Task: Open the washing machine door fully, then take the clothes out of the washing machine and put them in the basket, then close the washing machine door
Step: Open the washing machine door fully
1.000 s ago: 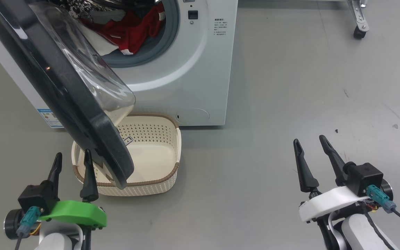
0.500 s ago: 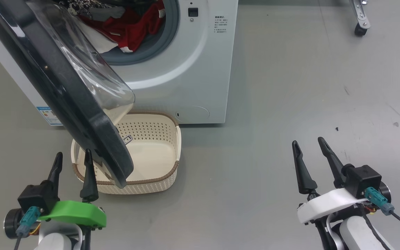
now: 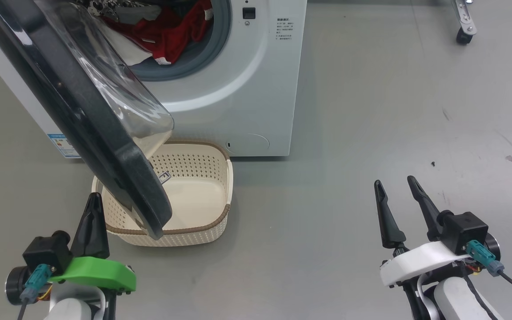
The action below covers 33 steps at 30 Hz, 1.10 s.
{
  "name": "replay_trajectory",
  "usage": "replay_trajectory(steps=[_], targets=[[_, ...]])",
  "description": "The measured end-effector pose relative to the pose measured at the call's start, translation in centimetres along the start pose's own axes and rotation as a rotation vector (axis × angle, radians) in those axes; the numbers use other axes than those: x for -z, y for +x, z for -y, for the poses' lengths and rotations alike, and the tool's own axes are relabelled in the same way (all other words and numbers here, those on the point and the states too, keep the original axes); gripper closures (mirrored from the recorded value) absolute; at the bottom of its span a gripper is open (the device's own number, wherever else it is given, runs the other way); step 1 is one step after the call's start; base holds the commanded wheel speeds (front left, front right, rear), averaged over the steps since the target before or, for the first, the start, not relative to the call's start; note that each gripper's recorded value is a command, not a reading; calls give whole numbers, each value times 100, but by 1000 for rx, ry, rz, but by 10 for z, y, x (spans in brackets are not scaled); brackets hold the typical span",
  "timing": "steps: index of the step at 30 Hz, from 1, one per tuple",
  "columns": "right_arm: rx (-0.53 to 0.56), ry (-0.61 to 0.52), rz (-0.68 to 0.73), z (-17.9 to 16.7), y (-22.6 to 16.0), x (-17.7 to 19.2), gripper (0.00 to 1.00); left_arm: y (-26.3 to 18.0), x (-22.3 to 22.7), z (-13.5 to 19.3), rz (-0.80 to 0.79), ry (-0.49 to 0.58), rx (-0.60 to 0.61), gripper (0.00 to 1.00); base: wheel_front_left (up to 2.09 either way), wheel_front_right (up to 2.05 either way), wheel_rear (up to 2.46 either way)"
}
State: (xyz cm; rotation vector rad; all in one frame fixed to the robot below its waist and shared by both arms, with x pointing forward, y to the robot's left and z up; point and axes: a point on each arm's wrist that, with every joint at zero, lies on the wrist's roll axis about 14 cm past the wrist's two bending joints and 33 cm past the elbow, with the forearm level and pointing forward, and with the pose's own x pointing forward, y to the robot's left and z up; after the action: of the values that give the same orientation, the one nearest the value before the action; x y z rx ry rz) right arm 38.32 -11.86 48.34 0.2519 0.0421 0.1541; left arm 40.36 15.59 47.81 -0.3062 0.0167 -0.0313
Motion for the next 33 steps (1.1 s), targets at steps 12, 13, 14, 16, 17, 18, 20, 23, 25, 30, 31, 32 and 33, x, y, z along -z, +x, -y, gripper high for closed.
replay_trajectory(steps=[12,13,14,16,17,18,20,23,25,30,31,32,33], targets=[[-7,-10,-3,0,1,2,0,2,-6,-7,20,-3,-19,100,0,0,0],[-8,-14,-3,-1,1,2,0,3,-10,-7,32,-4,-20,100,0,0,0],[-8,-13,-4,-1,2,2,0,5,-14,-7,45,-4,-22,100,0,0,0],[-8,-11,-6,-1,2,3,0,9,-25,-8,78,-6,-24,100,0,0,0],[-8,-10,-6,-1,2,3,0,11,-32,-9,102,-7,-26,100,0,0,0],[-8,-9,-7,-1,2,4,0,14,-41,-9,127,-7,-25,100,0,0,0],[-9,-9,-8,-2,2,4,0,20,-60,-10,183,-4,-25,100,0,0,0],[-12,-9,-7,-3,2,4,0,25,-81,-10,243,2,-21,100,0,0,0],[-11,-7,-7,-3,2,5,0,31,-113,-6,335,13,-5,100,0,0,0],[-12,-4,-10,-4,2,6,0,36,-154,5,457,35,34,100,0,0,0],[-12,-4,-10,-4,2,6,0,36,-163,9,483,38,46,100,0,0,0],[-13,-6,-10,-4,2,6,0,36,-172,13,508,40,58,100,0,0,0],[-16,-8,-10,-5,2,6,0,36,-180,16,532,49,69,100,0,0,0]])
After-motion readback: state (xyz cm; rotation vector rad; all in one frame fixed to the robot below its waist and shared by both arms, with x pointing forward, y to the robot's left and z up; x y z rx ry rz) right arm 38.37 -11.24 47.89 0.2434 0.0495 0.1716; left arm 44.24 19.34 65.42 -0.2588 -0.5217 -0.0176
